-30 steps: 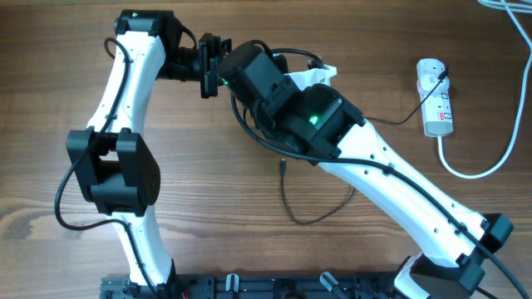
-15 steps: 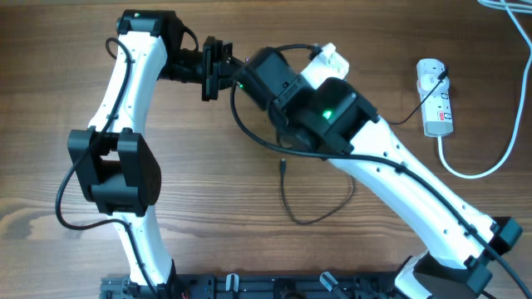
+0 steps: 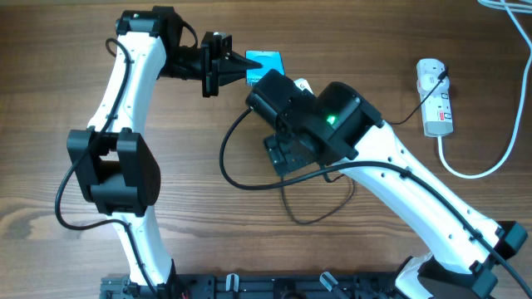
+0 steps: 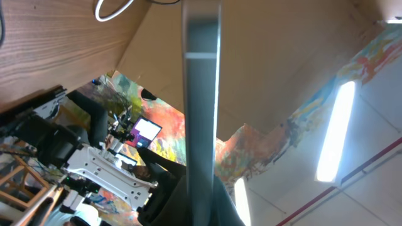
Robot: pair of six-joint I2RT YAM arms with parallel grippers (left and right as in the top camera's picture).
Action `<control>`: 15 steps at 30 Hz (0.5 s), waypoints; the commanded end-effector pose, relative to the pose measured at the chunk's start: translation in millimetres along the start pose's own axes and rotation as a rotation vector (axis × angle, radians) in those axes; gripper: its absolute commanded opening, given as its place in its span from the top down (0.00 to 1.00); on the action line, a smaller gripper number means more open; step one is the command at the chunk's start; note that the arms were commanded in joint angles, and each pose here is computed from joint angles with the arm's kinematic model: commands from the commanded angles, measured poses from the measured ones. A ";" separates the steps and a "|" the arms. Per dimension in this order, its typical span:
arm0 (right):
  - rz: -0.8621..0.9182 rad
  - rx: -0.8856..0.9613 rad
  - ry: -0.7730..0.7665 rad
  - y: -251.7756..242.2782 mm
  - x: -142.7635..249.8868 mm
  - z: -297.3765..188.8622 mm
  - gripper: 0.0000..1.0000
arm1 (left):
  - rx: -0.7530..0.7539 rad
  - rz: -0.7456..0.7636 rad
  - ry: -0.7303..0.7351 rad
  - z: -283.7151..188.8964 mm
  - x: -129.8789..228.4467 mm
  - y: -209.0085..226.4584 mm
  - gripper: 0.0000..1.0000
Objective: Plug charger to phone and switch on socket
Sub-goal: 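Move the right gripper down and grasp the black USB-C cable plug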
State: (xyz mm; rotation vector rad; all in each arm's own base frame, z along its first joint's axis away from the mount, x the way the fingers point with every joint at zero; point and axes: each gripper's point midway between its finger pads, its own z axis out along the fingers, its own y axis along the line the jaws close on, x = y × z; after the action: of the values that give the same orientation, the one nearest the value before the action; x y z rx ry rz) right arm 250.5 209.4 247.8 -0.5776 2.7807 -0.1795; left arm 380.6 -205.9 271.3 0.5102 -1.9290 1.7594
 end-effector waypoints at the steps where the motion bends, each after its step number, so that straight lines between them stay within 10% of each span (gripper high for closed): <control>1: -0.139 -0.067 0.107 11.7 17.6 18.7 0.00 | 0.029 0.081 0.004 -3.4 11.8 -15.1 0.96; 15: -0.051 -0.175 0.315 25.1 59.0 85.4 0.00 | -0.201 0.160 -0.142 -9.3 -21.0 18.6 0.96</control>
State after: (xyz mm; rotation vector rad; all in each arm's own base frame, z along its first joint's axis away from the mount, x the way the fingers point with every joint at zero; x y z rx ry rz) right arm 220.9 187.4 152.1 -0.7484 3.0616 -0.2052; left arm 388.2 -200.8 235.7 0.4639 -2.1946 1.6309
